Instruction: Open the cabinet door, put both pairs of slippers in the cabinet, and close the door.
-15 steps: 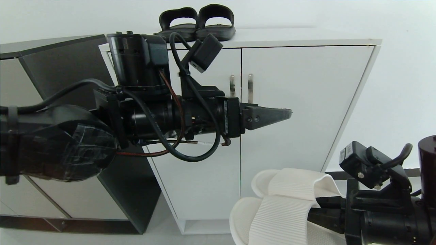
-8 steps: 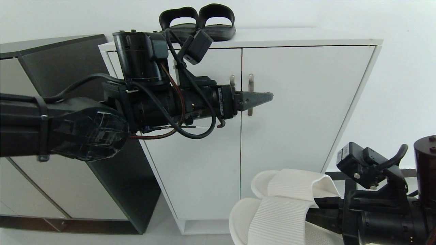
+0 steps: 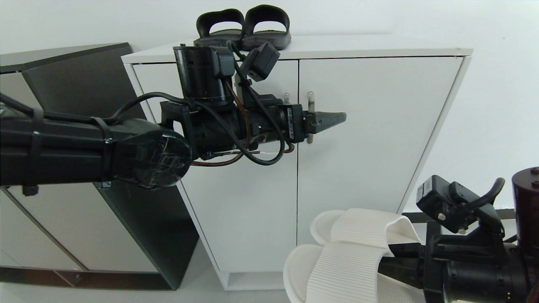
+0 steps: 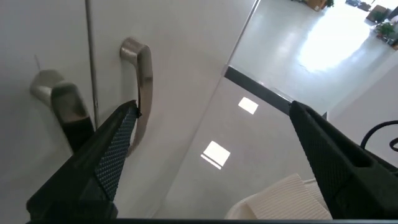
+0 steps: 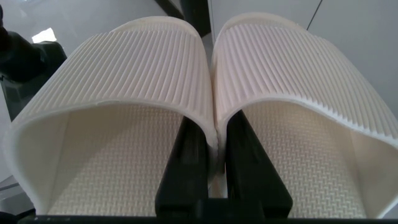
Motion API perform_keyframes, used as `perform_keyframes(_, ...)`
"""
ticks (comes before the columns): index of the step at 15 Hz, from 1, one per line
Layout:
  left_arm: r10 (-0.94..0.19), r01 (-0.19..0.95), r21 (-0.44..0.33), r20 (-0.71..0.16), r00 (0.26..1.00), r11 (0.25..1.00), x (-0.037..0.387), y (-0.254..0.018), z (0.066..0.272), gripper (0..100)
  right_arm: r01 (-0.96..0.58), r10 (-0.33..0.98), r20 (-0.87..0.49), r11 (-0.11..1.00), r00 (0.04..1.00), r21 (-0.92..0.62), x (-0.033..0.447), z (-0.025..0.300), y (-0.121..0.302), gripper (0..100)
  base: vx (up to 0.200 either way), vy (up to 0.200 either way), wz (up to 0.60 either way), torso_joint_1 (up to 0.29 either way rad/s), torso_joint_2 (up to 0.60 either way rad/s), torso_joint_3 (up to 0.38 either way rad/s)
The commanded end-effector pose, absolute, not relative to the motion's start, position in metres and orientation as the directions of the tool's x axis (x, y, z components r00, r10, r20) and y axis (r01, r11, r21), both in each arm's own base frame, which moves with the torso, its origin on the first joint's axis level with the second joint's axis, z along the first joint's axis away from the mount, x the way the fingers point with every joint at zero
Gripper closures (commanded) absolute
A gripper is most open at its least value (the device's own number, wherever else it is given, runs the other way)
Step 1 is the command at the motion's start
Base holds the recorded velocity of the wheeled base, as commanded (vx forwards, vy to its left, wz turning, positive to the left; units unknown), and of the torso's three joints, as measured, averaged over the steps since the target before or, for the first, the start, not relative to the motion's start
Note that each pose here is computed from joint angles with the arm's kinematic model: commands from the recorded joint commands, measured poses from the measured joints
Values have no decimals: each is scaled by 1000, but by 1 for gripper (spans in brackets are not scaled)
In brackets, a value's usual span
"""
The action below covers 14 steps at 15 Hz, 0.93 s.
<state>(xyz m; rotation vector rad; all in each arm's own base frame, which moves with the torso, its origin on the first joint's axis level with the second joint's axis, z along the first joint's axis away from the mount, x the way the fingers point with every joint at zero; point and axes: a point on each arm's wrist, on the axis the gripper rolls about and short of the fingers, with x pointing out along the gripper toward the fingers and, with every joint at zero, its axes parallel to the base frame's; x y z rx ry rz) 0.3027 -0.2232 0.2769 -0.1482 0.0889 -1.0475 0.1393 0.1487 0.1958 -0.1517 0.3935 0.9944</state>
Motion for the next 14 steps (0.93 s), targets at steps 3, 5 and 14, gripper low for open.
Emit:
perform_keyframes(3, -855, 840, -175, -27, 518, 514, 314, -230, 265, 0, -839, 785, -390, 541, 481, 54, 139, 196, 149, 100, 0, 0, 0, 0, 0, 0)
perform_keyframes(5, -854, 838, -176, -28, 520, 517, 315, -230, 264, 100, -839, 785, -391, 541, 481, 54, 139, 195, 149, 100, 0, 0, 0, 0, 0, 0)
perform_keyframes(14, -879, 862, -179, -38, 476, 475, 271, -218, 265, 100, -888, 819, -401, 460, 410, 32, 132, 189, 144, 100, 0, 0, 0, 0, 0, 0)
